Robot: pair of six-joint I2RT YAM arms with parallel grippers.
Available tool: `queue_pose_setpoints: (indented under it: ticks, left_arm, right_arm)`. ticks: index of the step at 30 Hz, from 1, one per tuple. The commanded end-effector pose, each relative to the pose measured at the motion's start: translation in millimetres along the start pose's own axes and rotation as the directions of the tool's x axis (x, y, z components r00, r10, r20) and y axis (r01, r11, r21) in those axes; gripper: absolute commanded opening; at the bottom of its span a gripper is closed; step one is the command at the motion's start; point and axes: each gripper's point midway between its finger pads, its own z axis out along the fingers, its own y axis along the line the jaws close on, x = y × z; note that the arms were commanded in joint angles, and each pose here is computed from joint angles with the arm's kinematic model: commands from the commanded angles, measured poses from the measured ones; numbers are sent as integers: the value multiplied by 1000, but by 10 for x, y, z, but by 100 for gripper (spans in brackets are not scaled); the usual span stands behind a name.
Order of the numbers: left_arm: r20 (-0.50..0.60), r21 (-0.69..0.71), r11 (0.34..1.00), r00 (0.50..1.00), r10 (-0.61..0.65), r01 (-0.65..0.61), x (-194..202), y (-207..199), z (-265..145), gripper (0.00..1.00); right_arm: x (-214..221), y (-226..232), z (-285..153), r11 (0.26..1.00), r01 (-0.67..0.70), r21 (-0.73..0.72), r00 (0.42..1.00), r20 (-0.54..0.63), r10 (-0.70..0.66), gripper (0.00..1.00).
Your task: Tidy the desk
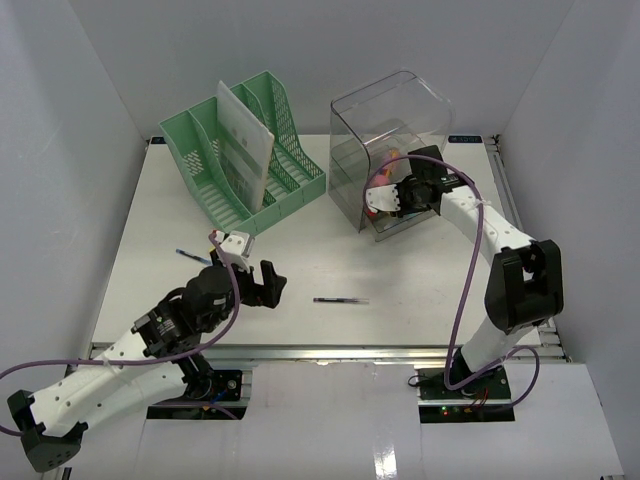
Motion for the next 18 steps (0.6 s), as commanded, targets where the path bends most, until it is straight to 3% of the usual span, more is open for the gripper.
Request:
queue_pose_setpoints:
  ticks: [1,5,8,10,13,16,18]
  left_arm:
    - [-6,-6,995,995,-96,96,49,-14,11,98]
    - [-36,-65,983,984,-176,173,154,35,53,98]
    - [-49,-111,971,974,-219,213,194,76,107,98]
    - [-64,-142,963,969,-240,229,212,118,171,98]
    - [-104,-183,946,952,-289,267,254,238,316,98]
    - [-130,-228,917,923,-362,327,306,431,444,98]
    - [-121,-293,887,906,-405,357,322,597,472,98]
  right_arm:
    - [85,-396,-54,994,-5,110,999,-51,11,51]
    - [-140,-426,-308,977,-147,154,986,95,133,60]
    - [-498,-343,-670,956,-262,129,932,293,216,63]
    - [-803,-208,-975,938,-341,62,852,442,281,64]
    - [-1241,210,-1232,885,-440,-150,667,605,434,65]
    - [-1531,563,-1398,827,-467,-314,496,681,539,66]
    - [-1569,714,-1455,824,-463,-326,460,706,538,68]
